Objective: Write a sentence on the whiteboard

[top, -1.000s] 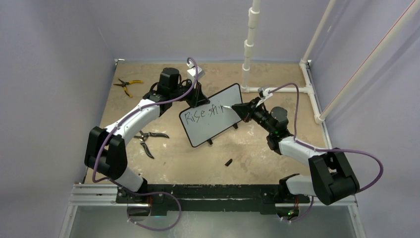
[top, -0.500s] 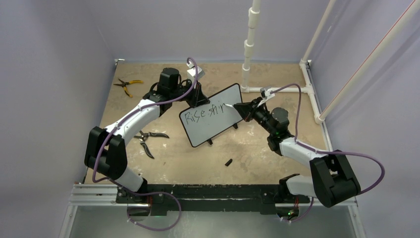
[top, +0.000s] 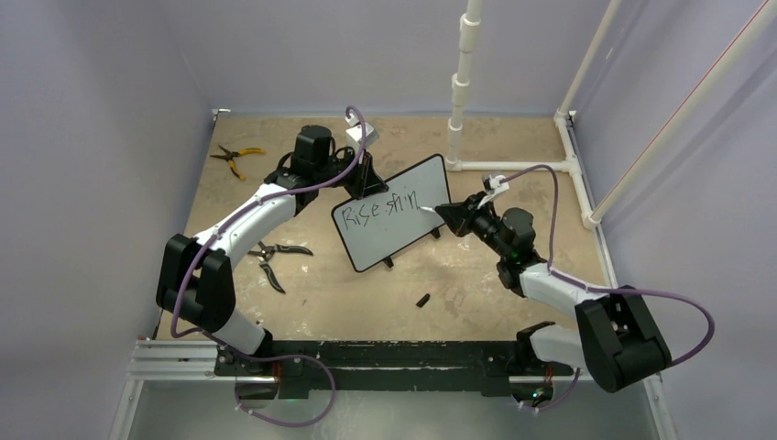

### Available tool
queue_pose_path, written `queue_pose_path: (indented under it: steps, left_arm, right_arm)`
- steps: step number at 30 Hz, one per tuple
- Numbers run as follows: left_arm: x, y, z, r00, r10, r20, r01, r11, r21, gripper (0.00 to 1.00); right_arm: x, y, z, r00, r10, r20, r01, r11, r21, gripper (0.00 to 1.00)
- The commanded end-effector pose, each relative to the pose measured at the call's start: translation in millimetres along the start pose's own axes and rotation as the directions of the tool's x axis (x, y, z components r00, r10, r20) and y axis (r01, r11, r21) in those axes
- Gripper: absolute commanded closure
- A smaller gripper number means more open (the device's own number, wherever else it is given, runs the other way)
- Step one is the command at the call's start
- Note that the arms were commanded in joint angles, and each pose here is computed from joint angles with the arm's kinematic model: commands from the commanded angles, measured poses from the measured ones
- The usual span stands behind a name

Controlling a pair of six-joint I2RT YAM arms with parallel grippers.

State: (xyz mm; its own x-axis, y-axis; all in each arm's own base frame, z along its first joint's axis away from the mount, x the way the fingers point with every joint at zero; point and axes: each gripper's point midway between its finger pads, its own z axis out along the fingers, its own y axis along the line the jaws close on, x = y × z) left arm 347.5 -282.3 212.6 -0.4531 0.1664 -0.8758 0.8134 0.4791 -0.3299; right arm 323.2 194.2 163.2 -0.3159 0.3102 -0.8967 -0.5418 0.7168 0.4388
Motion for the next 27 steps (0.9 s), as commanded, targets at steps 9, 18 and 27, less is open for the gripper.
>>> queue_pose_path:
  steps: [9, 18, 27]
  left_arm:
    - [-4, -12, -4, 0.999, 0.04, 0.015, -0.041, 0.998, 0.038, 1.0]
    - [-4, -12, -4, 0.999, 0.041, 0.015, -0.042, 0.998, 0.035, 1.0]
    - [-4, -12, -4, 0.999, 0.041, 0.015, -0.041, 0.998, 0.036, 1.0]
  right_arm:
    - [-56, 17, 12, 0.99, -0.035, 0.138, 0.041, 0.998, -0.046, 1.0]
    - [-49, 2, 19, 0.993, -0.02, 0.117, 0.02, 1.0, 0.0, 1.0]
    - [-54, -14, 12, 0.991, -0.012, 0.134, 0.004, 0.998, 0.064, 1.0]
